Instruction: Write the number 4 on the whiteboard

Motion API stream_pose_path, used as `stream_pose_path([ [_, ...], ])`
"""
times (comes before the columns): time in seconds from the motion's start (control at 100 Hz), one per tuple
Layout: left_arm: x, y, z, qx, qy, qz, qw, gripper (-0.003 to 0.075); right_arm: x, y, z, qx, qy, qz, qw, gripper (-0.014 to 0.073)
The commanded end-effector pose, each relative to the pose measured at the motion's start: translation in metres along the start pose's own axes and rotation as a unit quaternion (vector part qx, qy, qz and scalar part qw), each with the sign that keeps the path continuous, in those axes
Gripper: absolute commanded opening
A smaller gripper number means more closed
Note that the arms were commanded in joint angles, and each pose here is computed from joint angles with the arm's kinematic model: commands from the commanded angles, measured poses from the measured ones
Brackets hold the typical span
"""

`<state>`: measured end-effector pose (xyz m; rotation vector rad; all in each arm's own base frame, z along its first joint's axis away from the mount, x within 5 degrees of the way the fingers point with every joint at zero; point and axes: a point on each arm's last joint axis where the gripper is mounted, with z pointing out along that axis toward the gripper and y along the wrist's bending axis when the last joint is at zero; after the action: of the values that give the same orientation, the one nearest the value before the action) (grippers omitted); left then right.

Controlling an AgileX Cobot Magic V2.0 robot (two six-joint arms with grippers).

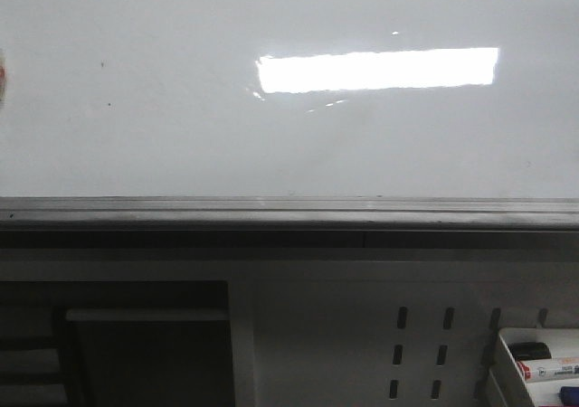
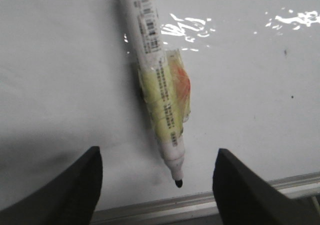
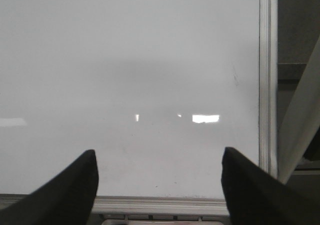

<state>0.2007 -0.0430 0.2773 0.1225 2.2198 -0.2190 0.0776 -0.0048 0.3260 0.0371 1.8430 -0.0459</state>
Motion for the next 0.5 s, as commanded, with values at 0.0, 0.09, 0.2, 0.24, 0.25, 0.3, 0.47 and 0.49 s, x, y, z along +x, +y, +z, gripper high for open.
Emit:
stream_pose_path([
  [0.0, -0.019, -0.004, 0.006, 0.006, -0.052, -0.003, 0.999, 0.0428, -0.015, 0.000, -0.001, -0.001, -0.041, -0.001, 0.999, 0.0466],
  [0.09, -0.020, -0.003, 0.018, 0.003, -0.057, -0.008, 0.998, 0.0428, -0.015, 0.000, -0.001, -0.001, -0.041, -0.001, 0.999, 0.0466],
  [0.2, -0.021, -0.002, 0.029, 0.000, -0.059, -0.012, 0.998, 0.0427, -0.015, 0.000, -0.001, -0.001, -0.041, -0.001, 0.999, 0.0466],
  [0.24, -0.020, -0.001, 0.033, -0.002, -0.055, -0.013, 0.998, 0.0427, -0.015, 0.000, -0.001, -0.001, -0.041, -0.001, 0.999, 0.0466],
  [0.25, -0.020, -0.001, 0.034, -0.002, -0.055, -0.013, 0.998, 0.0427, -0.015, 0.000, -0.001, -0.001, -0.041, -0.001, 0.999, 0.0466],
  [0.3, -0.018, -0.001, 0.039, -0.003, -0.049, -0.013, 0.999, 0.0427, -0.015, 0.000, -0.001, -0.001, -0.041, -0.001, 0.999, 0.0466],
  [0.47, -0.017, 0.000, 0.043, -0.005, -0.047, -0.012, 0.999, 0.0330, -0.015, 0.000, -0.001, -0.001, -0.042, -0.001, 0.999, 0.0466],
  [0.49, -0.018, 0.000, 0.043, -0.005, -0.047, -0.012, 0.999, 0.0314, -0.015, 0.000, -0.001, -0.001, -0.042, -0.001, 0.999, 0.0466],
])
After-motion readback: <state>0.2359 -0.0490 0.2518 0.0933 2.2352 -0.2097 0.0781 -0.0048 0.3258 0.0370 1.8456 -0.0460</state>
